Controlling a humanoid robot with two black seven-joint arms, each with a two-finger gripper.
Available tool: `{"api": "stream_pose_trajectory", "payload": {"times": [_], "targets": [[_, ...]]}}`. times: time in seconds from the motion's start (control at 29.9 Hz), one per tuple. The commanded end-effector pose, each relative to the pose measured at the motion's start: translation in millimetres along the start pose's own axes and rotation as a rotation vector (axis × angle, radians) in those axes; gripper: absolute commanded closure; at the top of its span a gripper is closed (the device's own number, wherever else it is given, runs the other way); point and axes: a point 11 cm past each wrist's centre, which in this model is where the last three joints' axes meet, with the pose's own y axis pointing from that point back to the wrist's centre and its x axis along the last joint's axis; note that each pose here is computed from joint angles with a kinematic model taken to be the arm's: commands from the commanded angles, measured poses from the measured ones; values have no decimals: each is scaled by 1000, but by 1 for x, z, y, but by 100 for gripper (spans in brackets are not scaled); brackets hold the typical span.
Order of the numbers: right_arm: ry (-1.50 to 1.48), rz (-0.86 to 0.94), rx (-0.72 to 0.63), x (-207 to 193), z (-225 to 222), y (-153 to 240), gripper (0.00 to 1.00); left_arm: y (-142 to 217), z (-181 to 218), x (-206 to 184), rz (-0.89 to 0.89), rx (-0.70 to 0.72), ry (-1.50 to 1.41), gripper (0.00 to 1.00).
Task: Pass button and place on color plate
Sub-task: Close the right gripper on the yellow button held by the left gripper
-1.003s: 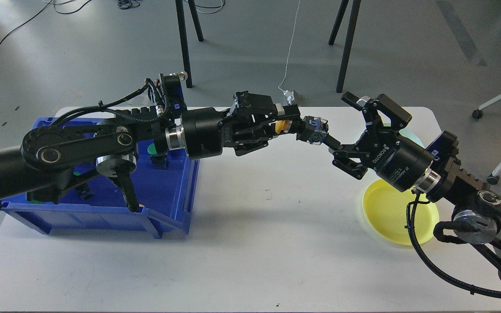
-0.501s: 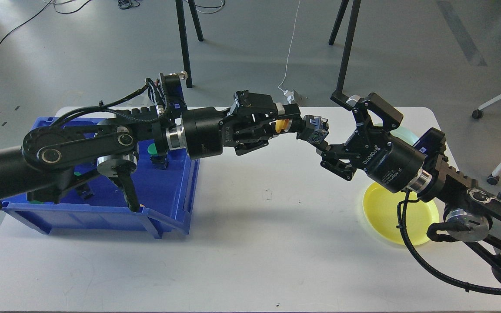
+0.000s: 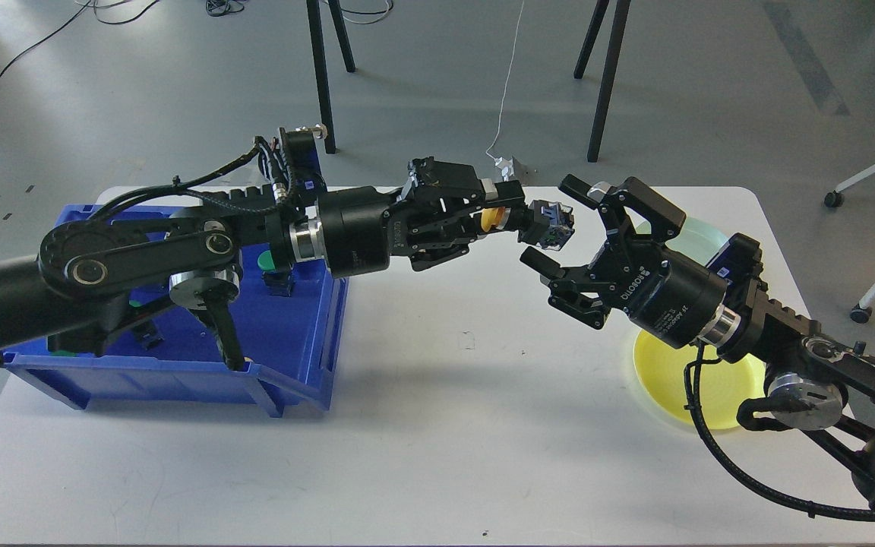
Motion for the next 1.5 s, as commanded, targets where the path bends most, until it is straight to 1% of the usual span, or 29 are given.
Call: {"api": "stream_pose_trajectory", "payload": {"times": [0.0,0.1,0.13,0.17,0.23,0.3,0.33,0.37,0.53,0.6,0.84,1.0,1.07,1.1,1.14,1.17,1.2,1.27,1.3,1.47], "targets": [[-5,-1,1,-1,1,-1,3,-2,0,-1,-4,-2,1,90],[-9,-4,1,-2,2,-2,6,-2,0,-1,-4,-2,1,90],[-9,-3,2,-1,2,-2,8,-2,0,-1,-4,-2,1,90],[-9,-3,1,-1,2,-2,13,-2,0,-1,-3,-3,2,90],[-8,-3,2,-2,2,-2,24,-2,0,-1,-3,-3,2,90],[-5,-7,-1,-2,3,-2,42,-2,0,-1,-3,-3,2,90],[-5,-9,1,-3,3,-3,49,-2,0,-1,-3,-3,2,90],[-5,-9,1,-3,3,-3,55,-2,0,-1,-3,-3,2,90],[-5,-10,-4,-3,4,-3,74,-2,0,-1,-2,-3,2,90],[-7,-9,-3,-3,4,-3,77,-2,0,-1,-2,-3,2,90],[-13,-7,-1,-3,5,-3,82,-2,0,-1,-4,-2,1,90],[-17,-3,3,-2,4,-3,90,-2,0,-2,-11,-1,5,88],[-18,-5,2,-3,4,-3,92,-2,-1,-2,-14,1,7,83],[-18,-3,1,-3,5,-2,93,-2,-1,-3,-15,1,6,78],[-19,-3,3,-3,4,-2,94,-2,-1,-3,-15,1,6,71],[-17,-1,1,-2,4,-1,94,-2,-1,-3,-15,1,6,60],[-17,1,1,-2,4,-1,95,-2,-1,-2,-14,1,7,51],[-15,3,0,-1,3,0,96,-2,-1,-3,-16,0,7,29],[-16,4,-3,-1,4,1,96,-2,0,-3,-17,0,7,27],[-19,8,-6,-1,5,3,96,-3,0,-3,-16,0,6,24]]}}
